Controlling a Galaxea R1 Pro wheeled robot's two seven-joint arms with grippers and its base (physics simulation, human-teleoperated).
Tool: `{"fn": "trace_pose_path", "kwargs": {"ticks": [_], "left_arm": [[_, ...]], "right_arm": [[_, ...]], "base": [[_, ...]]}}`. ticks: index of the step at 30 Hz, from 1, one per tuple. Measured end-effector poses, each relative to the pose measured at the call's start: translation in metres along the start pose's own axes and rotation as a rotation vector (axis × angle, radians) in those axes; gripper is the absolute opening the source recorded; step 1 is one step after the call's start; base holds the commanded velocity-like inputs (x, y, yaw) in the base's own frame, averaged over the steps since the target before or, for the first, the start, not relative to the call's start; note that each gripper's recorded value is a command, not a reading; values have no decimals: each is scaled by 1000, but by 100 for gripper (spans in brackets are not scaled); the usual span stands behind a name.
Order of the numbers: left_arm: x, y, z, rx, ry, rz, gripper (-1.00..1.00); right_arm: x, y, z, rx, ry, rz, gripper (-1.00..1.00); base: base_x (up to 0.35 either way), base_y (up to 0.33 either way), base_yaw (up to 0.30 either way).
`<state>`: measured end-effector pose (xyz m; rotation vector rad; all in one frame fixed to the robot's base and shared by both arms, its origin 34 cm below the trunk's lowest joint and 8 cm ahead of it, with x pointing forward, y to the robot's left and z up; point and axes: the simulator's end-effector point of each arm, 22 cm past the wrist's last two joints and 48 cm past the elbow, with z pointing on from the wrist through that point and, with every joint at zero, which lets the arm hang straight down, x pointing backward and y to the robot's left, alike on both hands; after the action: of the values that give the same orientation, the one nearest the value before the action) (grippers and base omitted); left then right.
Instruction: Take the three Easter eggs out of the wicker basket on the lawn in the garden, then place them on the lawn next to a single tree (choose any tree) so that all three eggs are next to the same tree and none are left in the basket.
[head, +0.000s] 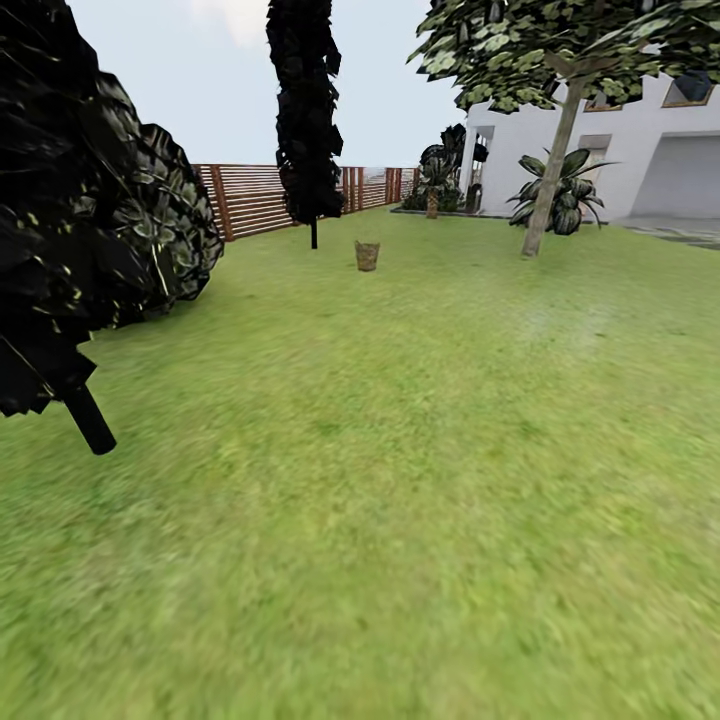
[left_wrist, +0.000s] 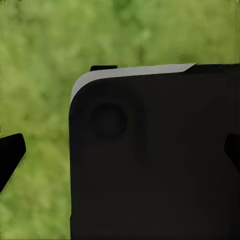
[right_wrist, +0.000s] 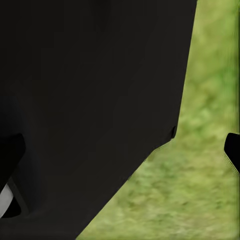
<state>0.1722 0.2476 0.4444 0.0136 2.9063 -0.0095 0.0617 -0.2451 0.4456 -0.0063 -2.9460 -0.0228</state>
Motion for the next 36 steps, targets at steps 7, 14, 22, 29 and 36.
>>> {"fn": "trace_pose_path", "kwargs": {"ticks": [7,14,22,29,36], "left_arm": [[0,0,0,0,0,0,100],[0,0,0,0,0,0,100],[0,0,0,0,0,0,100],[0,0,0,0,0,0,100],[0,0,0,0,0,0,100]], "right_arm": [[0,0,0,0,0,0,100],[0,0,0,0,0,-2,100],[0,0,0,0,0,-1,100],[0,0,0,0,0,0,100],[0,0,0,0,0,0,100]], "base": [[341,0,0],[341,0,0],[341,0,0],[341,0,0],[341,0,0]]}}
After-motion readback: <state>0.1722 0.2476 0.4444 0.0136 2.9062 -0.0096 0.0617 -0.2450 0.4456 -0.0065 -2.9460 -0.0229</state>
